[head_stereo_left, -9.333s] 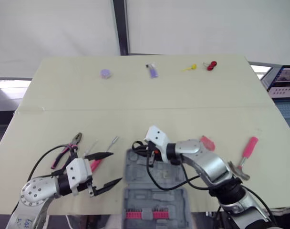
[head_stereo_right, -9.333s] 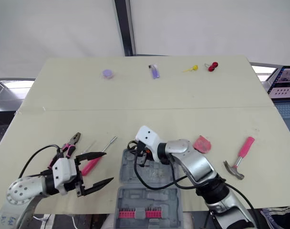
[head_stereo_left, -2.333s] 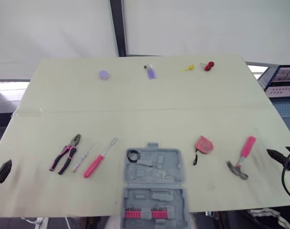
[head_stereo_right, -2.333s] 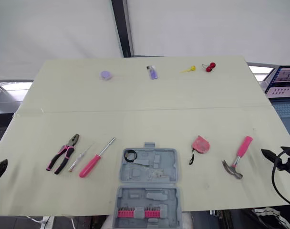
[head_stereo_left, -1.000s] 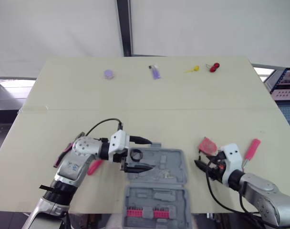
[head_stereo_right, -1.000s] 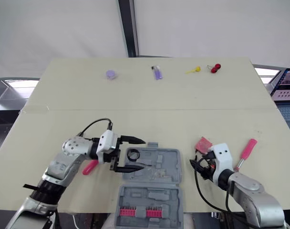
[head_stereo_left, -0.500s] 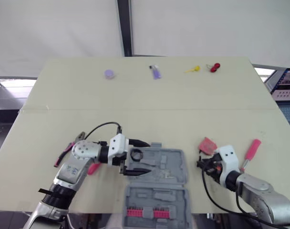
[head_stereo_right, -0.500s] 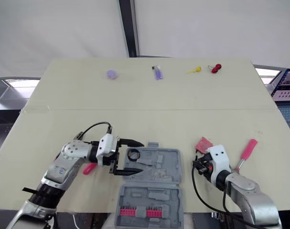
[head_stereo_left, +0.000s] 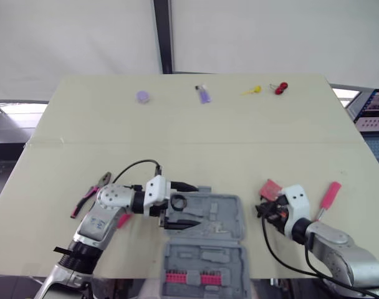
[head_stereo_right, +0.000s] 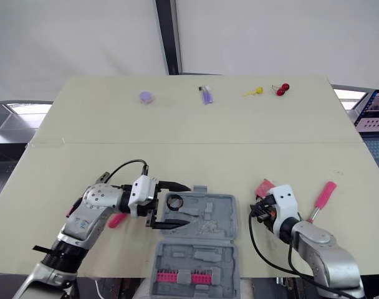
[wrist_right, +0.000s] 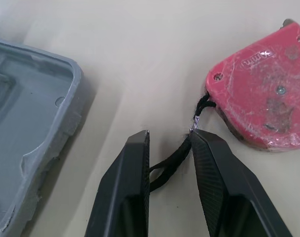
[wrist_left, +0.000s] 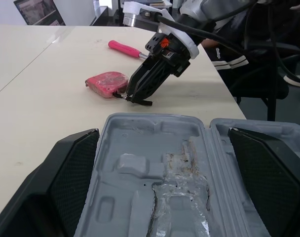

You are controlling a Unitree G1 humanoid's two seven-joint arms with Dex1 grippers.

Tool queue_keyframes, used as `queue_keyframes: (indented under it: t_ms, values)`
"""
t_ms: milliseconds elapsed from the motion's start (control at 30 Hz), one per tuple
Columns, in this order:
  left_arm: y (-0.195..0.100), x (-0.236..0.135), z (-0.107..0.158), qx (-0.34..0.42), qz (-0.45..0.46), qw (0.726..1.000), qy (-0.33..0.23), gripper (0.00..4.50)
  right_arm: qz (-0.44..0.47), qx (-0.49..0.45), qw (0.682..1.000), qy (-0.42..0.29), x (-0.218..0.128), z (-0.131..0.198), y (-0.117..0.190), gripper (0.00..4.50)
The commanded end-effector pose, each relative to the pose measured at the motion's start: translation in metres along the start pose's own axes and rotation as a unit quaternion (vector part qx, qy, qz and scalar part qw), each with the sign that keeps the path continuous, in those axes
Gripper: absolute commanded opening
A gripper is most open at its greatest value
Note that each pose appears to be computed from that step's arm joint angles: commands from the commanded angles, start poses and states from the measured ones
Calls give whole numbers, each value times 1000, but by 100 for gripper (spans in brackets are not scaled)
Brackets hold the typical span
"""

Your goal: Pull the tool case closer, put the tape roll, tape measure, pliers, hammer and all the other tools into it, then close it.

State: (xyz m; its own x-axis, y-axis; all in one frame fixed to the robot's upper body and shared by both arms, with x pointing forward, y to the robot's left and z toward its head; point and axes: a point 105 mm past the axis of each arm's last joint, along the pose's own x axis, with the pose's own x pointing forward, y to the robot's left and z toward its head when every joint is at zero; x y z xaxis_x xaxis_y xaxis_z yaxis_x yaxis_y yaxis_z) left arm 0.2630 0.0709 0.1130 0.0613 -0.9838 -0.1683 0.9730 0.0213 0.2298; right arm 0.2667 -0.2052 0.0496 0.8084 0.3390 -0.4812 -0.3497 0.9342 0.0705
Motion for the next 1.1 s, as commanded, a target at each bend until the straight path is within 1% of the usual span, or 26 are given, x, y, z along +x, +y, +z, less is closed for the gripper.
queue_keyframes:
  t_ms: [33,333,700,833,933,1000,1067,1100]
  values:
    - [-3,3,6,14,-3,1000,-7,450,-8,-9,1000,-17,1,8,-1,139]
    - [-5,3,6,11,0,1000,-10,450,-3,-12,1000,-19,-1,11,1,139]
    - [-4,5,9,17,0,1000,-14,450,-5,-12,1000,-17,9,8,-1,139]
    - [-2,6,12,27,8,999,-21,450,-12,-15,1000,-17,12,8,-3,139]
    - [5,6,17,44,31,998,-32,450,-18,-16,1000,-15,13,7,-5,139]
    - [7,6,18,46,35,998,-34,450,-20,-17,1000,-13,12,5,-6,84]
    - [7,6,18,45,35,998,-35,450,-23,-17,1000,-11,11,4,-8,16]
    - [7,7,18,45,35,998,-35,450,-23,-17,1000,-10,11,4,-8,7]
